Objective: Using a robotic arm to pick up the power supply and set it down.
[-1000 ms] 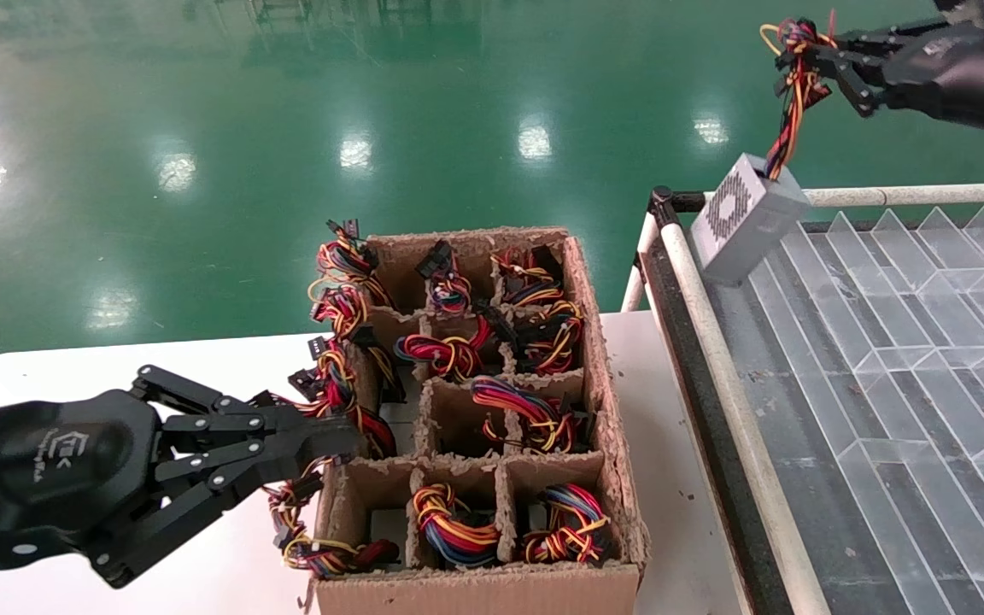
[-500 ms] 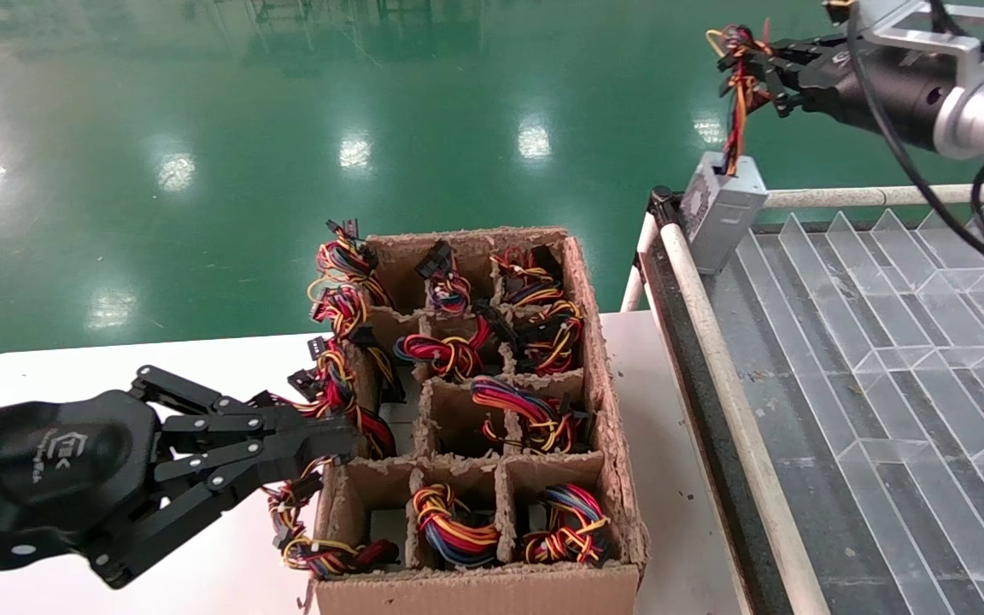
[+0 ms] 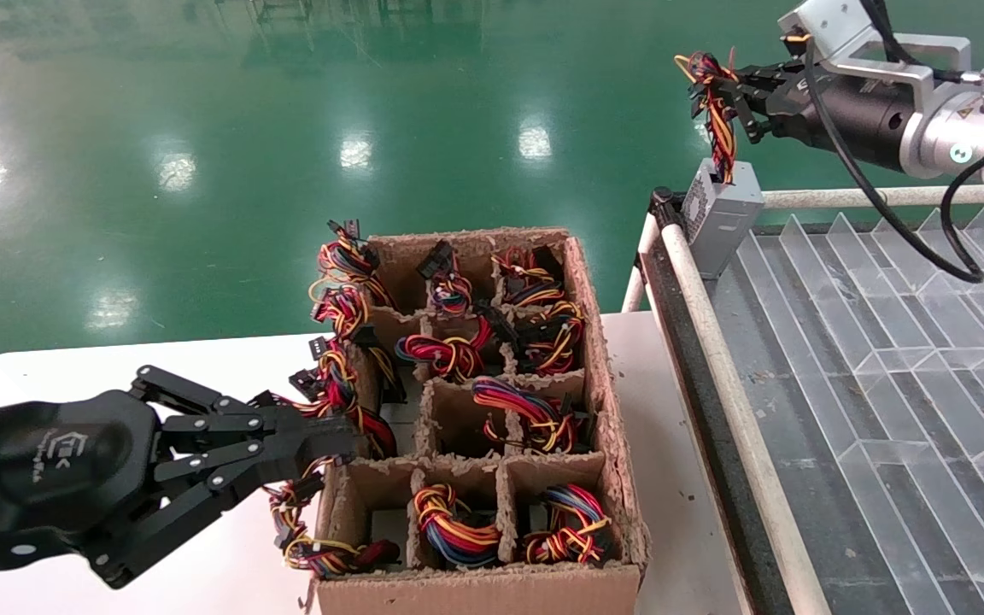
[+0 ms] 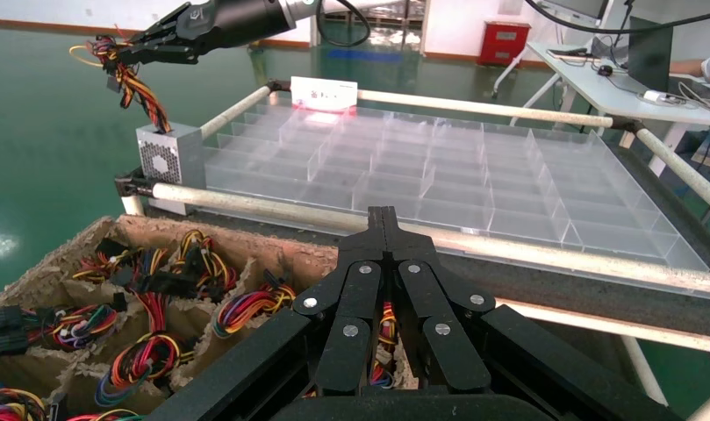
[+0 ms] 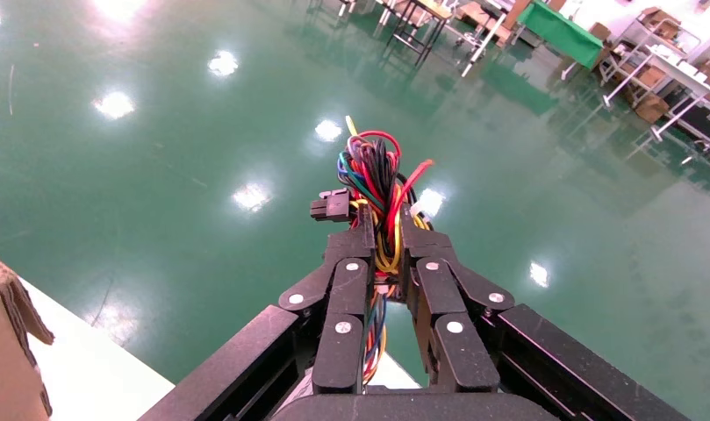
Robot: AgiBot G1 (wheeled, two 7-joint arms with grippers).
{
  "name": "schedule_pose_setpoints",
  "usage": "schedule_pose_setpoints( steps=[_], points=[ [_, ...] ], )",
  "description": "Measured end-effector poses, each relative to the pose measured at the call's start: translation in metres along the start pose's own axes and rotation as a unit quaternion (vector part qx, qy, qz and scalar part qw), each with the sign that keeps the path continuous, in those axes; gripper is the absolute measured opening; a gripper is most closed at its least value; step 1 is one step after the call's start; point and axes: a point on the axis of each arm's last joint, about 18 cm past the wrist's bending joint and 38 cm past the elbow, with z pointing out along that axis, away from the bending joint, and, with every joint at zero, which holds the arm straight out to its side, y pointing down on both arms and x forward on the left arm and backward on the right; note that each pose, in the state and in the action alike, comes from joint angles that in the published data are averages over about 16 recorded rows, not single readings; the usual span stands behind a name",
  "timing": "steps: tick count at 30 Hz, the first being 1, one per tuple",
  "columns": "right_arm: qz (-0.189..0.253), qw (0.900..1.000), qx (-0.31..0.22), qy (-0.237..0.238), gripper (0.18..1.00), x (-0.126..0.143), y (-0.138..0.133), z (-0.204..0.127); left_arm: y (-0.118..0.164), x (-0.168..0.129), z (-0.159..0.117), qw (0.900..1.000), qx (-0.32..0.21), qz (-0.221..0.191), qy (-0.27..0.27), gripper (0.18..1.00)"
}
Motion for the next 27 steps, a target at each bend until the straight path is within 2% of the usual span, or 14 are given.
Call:
schedule_pose_setpoints(
  steps=[12,18,27],
  points=[
    [-0.01,1.0,0.006,-0.012,0.304,0.006,-0.009,-0.008,0.0,0.0,0.0,1.0,0.0,0.0,0.0,0.191],
    [-0.012,0.999,0.02,-0.026,0.393,0.009,-0.015,-0.016,0.0,0.0,0.0,1.0,0.0,0.0,0.0,0.191],
    [-0.006,0.997,0.051,-0.05,0.595,0.007,-0.018,-0.029,0.0,0.0,0.0,1.0,0.0,0.0,0.0,0.191]
  ],
)
